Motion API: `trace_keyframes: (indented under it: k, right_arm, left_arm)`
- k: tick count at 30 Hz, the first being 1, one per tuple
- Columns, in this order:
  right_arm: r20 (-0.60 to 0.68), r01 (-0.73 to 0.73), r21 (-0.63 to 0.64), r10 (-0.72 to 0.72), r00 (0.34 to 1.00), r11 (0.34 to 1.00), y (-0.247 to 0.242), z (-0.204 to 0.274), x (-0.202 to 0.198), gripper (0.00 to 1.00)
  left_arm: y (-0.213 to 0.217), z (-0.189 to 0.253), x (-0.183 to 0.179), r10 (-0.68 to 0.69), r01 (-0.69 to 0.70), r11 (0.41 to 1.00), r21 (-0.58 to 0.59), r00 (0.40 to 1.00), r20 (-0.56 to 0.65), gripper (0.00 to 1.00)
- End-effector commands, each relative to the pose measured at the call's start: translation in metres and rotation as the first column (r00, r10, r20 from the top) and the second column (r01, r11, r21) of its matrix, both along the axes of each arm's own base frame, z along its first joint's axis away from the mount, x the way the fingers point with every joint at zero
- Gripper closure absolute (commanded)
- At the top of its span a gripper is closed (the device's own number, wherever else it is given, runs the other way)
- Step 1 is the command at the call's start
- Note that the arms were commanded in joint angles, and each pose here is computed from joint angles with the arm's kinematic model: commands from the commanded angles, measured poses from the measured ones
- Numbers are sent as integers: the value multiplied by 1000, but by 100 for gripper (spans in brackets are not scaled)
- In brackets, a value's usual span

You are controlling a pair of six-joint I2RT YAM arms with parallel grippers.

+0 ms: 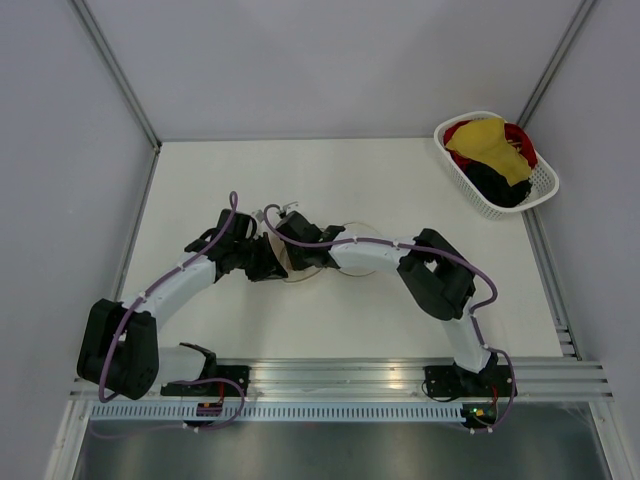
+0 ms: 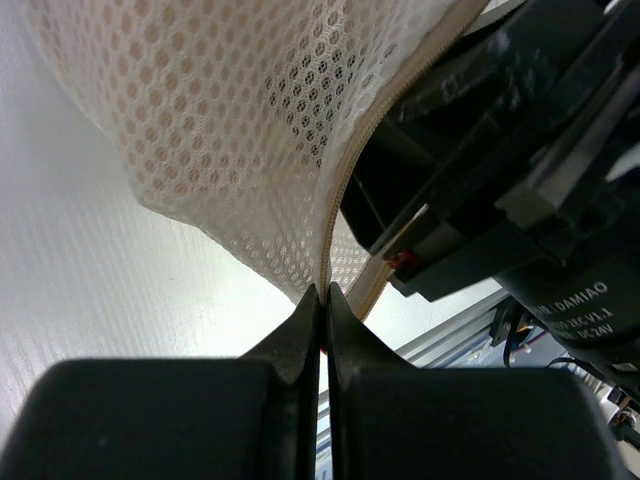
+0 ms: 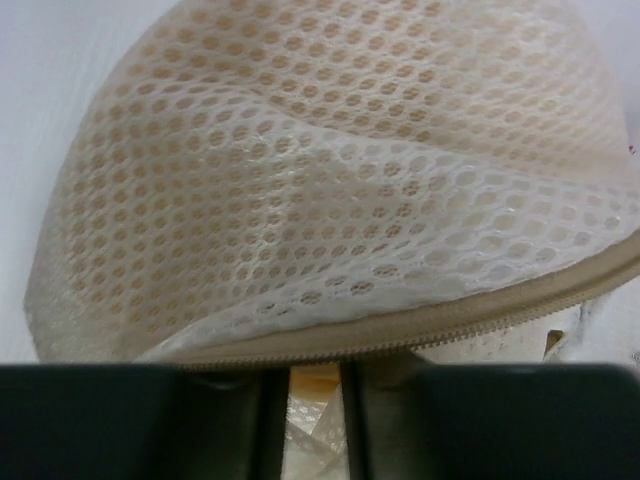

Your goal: Unzip the laundry bag and remove the bra

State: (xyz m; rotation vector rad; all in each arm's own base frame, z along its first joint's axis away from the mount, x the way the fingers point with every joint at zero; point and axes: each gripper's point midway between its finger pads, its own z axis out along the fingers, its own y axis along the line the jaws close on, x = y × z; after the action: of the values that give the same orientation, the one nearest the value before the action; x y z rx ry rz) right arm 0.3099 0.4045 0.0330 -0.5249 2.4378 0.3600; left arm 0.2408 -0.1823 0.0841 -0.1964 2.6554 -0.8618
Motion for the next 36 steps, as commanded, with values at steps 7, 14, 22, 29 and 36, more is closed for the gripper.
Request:
trace_keyframes:
  k: [7, 14, 22, 29, 36]
  right_arm:
    - [22, 36, -13, -35, 999, 999, -8, -2, 2, 99]
    - [53, -39, 141, 32, 998, 989, -3, 67, -16, 99]
    - [106, -93, 261, 67, 992, 961, -10, 132, -34, 100]
    - [106, -95, 212, 74, 992, 973, -17, 128, -34, 96]
    - [33, -90, 125, 87, 996, 988, -7, 68, -28, 70]
  left_arm:
    - [-7, 15, 3, 2, -1, 999, -48, 999, 32, 98]
    - [-7, 14, 4, 5, -4, 999, -44, 1000, 30, 98]
    - [-6, 12, 5, 10, -9, 999, -38, 1000, 25, 98]
    - [-7, 12, 7, 13, -12, 999, -39, 1000, 21, 98]
    - [-7, 15, 5, 15, -14, 999, -48, 1000, 25, 98]
